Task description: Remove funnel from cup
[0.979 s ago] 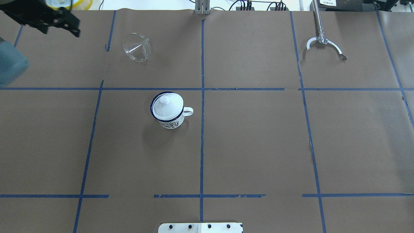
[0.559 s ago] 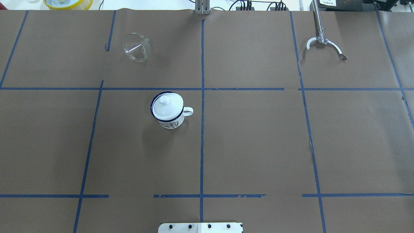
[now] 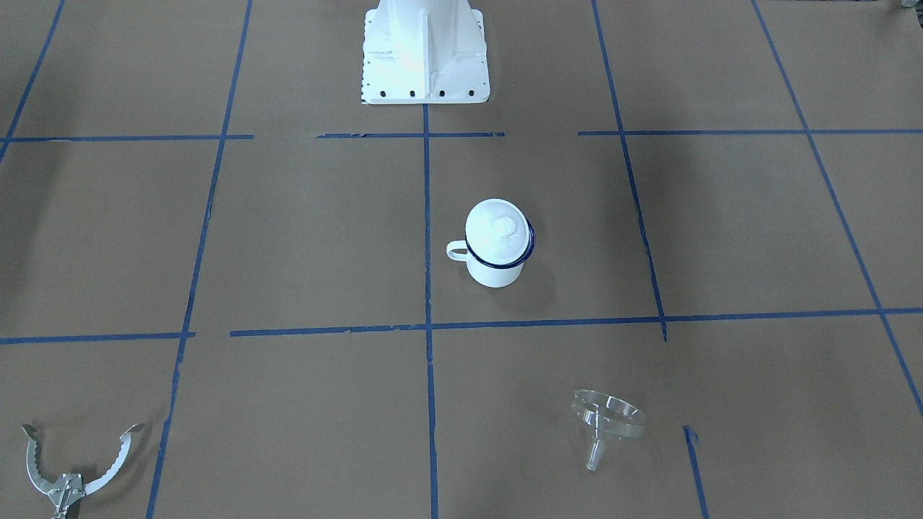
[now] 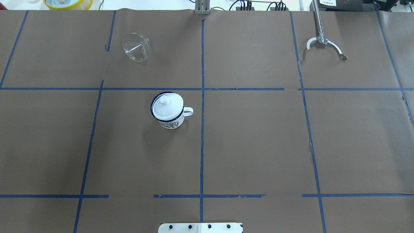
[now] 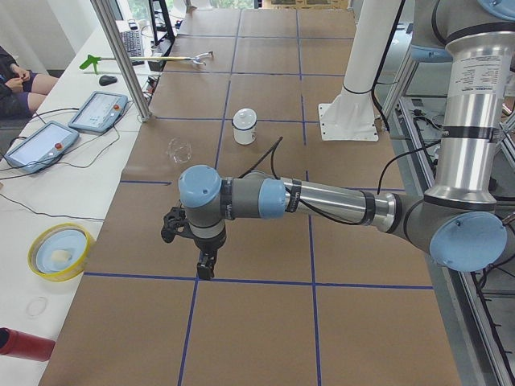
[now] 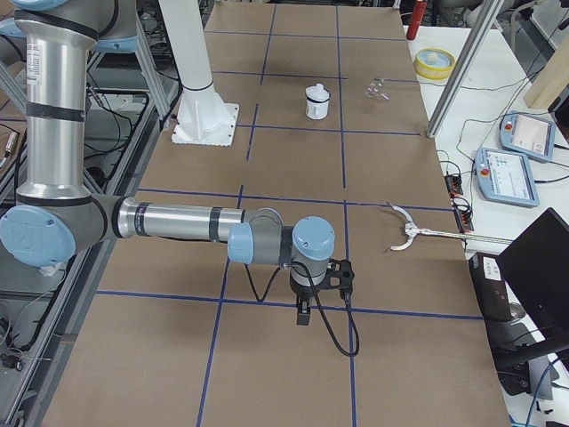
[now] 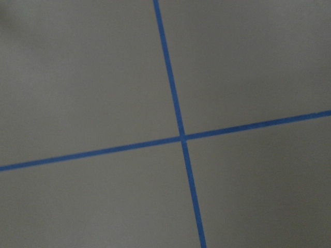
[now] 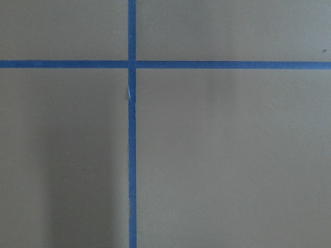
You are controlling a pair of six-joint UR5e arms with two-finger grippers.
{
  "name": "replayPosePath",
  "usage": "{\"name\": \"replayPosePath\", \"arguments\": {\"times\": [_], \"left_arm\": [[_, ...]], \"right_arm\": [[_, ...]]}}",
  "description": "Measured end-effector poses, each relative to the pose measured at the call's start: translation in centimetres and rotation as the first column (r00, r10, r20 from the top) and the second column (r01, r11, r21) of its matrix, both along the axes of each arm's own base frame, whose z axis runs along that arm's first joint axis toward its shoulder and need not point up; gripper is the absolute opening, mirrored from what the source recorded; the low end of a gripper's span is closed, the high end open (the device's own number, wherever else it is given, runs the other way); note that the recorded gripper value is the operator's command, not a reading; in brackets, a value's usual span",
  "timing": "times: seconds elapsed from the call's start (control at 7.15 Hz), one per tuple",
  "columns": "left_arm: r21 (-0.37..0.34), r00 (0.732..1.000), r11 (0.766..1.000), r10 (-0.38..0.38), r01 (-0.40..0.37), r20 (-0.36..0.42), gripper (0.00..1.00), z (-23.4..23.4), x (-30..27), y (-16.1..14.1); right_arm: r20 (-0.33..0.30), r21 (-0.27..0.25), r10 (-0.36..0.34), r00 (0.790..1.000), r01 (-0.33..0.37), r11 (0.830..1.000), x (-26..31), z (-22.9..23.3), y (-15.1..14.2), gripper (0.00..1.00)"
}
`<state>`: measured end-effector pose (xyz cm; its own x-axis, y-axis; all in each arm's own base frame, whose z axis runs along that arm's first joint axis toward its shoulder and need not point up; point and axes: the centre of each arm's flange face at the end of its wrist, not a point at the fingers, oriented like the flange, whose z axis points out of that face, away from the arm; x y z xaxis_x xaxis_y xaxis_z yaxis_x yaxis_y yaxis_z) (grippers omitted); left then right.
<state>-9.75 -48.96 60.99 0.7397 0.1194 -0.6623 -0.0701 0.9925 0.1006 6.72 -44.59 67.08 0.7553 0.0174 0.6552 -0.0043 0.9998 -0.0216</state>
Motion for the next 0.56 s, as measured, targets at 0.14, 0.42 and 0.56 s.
{"name": "replayPosePath", "arguments": {"times": [0.14,0.42,0.56], "left_arm": [[-0.015,1.000,1.000,0.000,0.000,0.002,1.00,0.78,-0.03,0.60],[-0.013,1.000,1.000,0.004,-0.003,0.009,1.00,0.91,0.06,1.17],[-0.009,1.000,1.000,0.004,-0.004,0.013,1.00,0.74,0.06,1.20]], "right_arm": [[0.000,0.000,0.000,1.000,0.000,1.000,0.00,0.00,0.00,1.00],[0.000,0.000,0.000,1.000,0.000,1.000,0.00,0.00,0.00,1.00],[0.000,0.000,0.000,1.000,0.000,1.000,0.00,0.00,0.00,1.00]]}}
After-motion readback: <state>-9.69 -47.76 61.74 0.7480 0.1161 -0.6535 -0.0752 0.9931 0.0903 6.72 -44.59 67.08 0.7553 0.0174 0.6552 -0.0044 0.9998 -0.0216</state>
